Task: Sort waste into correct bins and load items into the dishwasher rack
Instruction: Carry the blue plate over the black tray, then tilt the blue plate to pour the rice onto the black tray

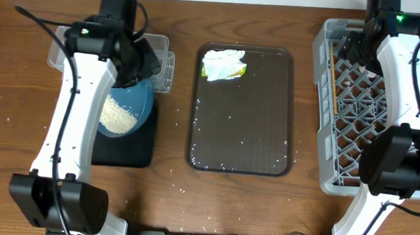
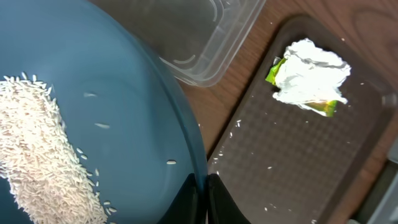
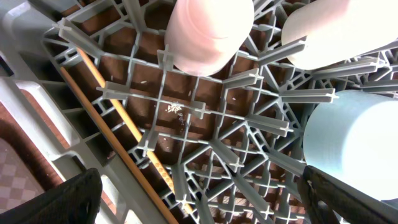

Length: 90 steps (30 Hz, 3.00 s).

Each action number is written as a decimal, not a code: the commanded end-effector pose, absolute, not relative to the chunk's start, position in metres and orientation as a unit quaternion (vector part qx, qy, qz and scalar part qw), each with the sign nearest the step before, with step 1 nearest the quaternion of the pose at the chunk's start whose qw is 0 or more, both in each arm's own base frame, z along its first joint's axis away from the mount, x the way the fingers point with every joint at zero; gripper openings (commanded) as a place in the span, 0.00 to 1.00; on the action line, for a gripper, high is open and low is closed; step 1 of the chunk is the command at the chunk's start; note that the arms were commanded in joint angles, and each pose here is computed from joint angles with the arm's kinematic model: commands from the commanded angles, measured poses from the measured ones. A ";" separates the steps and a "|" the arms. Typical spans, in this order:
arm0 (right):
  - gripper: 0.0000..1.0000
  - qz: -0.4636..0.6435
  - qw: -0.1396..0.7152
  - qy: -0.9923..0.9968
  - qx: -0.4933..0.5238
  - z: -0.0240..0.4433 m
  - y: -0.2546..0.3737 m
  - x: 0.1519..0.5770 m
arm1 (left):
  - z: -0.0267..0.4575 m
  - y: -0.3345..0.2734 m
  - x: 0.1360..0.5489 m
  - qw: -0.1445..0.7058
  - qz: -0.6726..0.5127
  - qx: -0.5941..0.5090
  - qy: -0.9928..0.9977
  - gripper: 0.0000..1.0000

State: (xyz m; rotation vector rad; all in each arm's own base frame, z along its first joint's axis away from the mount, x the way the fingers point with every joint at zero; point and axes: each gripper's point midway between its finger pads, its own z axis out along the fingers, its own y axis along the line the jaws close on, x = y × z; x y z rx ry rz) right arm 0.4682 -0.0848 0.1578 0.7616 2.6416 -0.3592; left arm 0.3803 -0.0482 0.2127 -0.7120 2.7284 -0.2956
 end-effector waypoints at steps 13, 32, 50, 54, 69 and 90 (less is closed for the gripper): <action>0.99 -0.127 0.193 0.932 0.280 0.167 -0.086 0.466 | 0.234 -0.063 0.370 0.096 -0.312 -0.215 0.921 0.06; 0.99 -0.127 0.193 0.932 0.280 0.167 -0.086 0.466 | 0.242 -0.025 0.352 0.075 -0.458 -0.239 0.853 0.06; 0.99 -0.127 0.193 0.932 0.280 0.167 -0.086 0.466 | 0.240 0.031 0.334 0.109 -0.596 -0.312 0.732 0.06; 0.99 -0.127 0.193 0.932 0.280 0.167 -0.086 0.466 | 0.240 0.043 0.329 0.114 -0.626 -0.338 0.694 0.06; 0.99 -0.127 0.193 0.932 0.280 0.167 -0.086 0.466 | 0.248 0.087 0.308 0.159 -0.671 -0.404 0.602 0.06; 0.99 -0.127 0.193 0.932 0.280 0.167 -0.086 0.466 | 0.253 0.091 0.302 0.194 -0.662 -0.386 0.613 0.06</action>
